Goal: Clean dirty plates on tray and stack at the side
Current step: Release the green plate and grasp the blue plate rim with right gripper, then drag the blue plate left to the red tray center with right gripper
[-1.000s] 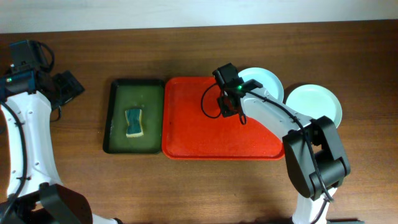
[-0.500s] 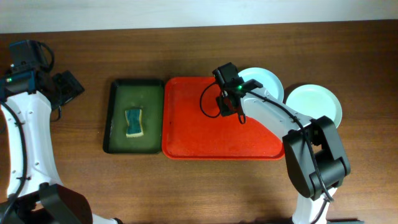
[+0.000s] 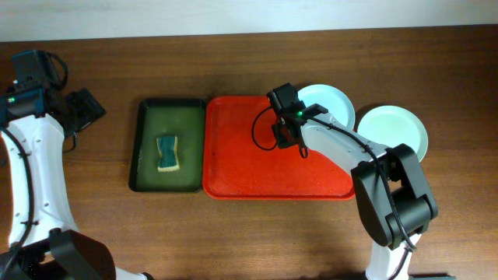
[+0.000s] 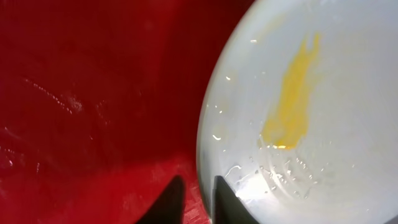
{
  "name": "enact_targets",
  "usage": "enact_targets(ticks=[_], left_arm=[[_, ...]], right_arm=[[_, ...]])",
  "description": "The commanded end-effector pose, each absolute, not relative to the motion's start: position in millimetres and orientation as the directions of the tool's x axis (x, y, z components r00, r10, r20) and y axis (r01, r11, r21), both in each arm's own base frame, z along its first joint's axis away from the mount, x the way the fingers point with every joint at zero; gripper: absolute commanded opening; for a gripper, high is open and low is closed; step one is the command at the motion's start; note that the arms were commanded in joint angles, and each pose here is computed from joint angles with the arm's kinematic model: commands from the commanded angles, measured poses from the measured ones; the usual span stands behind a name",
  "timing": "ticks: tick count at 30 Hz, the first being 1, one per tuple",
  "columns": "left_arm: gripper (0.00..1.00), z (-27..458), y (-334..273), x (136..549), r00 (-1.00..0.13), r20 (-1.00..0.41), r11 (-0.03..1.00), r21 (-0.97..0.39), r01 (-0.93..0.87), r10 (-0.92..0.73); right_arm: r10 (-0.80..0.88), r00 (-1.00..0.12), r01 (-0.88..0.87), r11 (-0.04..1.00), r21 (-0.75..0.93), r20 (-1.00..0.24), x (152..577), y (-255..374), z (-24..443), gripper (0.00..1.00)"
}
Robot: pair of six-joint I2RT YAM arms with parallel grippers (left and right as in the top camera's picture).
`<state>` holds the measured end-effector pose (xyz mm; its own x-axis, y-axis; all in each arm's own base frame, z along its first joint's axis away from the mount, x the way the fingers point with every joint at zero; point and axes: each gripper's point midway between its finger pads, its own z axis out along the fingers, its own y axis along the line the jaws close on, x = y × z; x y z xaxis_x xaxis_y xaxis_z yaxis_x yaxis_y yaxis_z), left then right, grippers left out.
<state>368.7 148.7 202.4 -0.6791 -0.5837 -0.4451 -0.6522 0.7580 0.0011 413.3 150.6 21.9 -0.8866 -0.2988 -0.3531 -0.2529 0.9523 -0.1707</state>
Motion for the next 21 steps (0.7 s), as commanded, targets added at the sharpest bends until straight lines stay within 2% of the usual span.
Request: enact_targets(ticks=[1,5,7,9,12,18,21], left_arm=[[1.0,207.8,150.7,368.5,-0.659,-0.459,0.745,-0.009,-0.667,-0.596],[0.99,207.8,150.7,368.5,-0.659,-0.459,0.745,-0.009,-0.667,-0.596],[1.0,207.8,150.7,368.5,-0.659,-0.459,0.745,-0.009,-0.667,-0.596],[0.99,207.8,150.8,368.5,-0.659,-0.459,0.745,-0.009,-0.667,-0.596],[0.99,207.8,150.7,368.5,-0.659,-0.459,0.745,-0.009,-0.667,-0.596],[0.99,207.8,150.7,368.5,-0.659,-0.459,0.745,-0.009,-0.667,-0.596],[0.99,207.8,150.7,368.5,-0.659,-0.459,0.745,-0.009,-0.667,-0.596]], right_arm=[[-0.294,-0.901,-0.262,0.955,-0.138,-0.32,405.1,152.2,10.9,0.14],[-0.282,-0.911,-0.312,0.948,0.058,-0.301,392.1,184.6,8.6,0.15],[-0.164,-0.951,-0.22,0.954,0.202,-0.263,383.2,202.2,10.0,0.15],[-0.011,-0.986,-0.073,0.925,0.374,-0.165,371.3,224.9,15.3,0.15],[0.095,-0.993,0.051,0.871,0.489,-0.066,361.4,251.6,23.4,0.16],[-0.008,-0.987,-0.098,0.821,0.562,-0.161,352.8,309.6,41.5,0.21],[-0.01,-0.974,-0.151,0.777,0.611,-0.228,373.2,307.9,94.7,0.25]])
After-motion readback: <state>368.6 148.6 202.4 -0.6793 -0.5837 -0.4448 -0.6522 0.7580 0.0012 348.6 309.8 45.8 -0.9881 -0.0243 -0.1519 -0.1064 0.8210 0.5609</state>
